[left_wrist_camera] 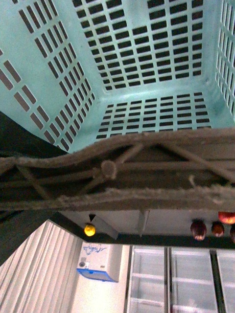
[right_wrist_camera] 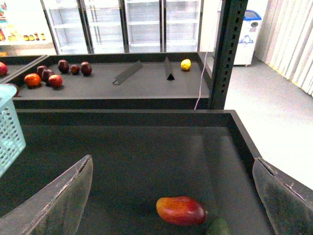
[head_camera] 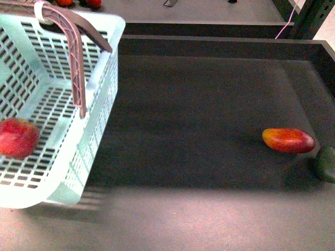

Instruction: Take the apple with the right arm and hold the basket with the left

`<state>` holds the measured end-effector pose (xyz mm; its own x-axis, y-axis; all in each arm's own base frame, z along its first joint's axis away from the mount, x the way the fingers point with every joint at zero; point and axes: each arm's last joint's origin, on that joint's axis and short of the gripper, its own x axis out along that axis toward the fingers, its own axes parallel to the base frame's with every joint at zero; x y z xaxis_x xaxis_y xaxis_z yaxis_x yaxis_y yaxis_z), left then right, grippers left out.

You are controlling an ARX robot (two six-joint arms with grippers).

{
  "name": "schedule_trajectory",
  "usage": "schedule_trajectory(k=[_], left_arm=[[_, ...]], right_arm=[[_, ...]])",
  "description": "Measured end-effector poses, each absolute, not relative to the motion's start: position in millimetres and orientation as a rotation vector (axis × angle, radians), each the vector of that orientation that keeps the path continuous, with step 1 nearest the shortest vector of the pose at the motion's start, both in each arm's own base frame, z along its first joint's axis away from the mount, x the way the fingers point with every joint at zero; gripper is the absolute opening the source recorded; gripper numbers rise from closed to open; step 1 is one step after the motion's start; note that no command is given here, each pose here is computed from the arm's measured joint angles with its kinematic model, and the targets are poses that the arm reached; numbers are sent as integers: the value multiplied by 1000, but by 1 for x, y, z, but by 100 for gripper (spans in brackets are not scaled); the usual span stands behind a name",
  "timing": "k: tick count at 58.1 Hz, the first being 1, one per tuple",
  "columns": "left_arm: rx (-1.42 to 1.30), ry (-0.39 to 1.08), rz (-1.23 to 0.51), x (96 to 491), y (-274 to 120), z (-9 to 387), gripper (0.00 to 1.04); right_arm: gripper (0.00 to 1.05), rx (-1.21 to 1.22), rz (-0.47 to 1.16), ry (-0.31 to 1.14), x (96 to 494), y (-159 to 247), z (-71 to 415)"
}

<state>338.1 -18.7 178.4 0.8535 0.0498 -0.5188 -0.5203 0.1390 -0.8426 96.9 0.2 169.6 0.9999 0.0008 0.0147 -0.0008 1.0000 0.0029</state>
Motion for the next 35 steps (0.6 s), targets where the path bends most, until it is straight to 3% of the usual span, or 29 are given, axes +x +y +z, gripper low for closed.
schedule_trajectory(k=[11, 35], left_arm=[[-1385, 480, 531, 340, -16, 151, 7], [-1439, 451, 592, 328, -16, 142, 7]], right_arm=[[96, 3, 1, -15, 97, 0, 170], [96, 3, 1, -15, 97, 0, 170]])
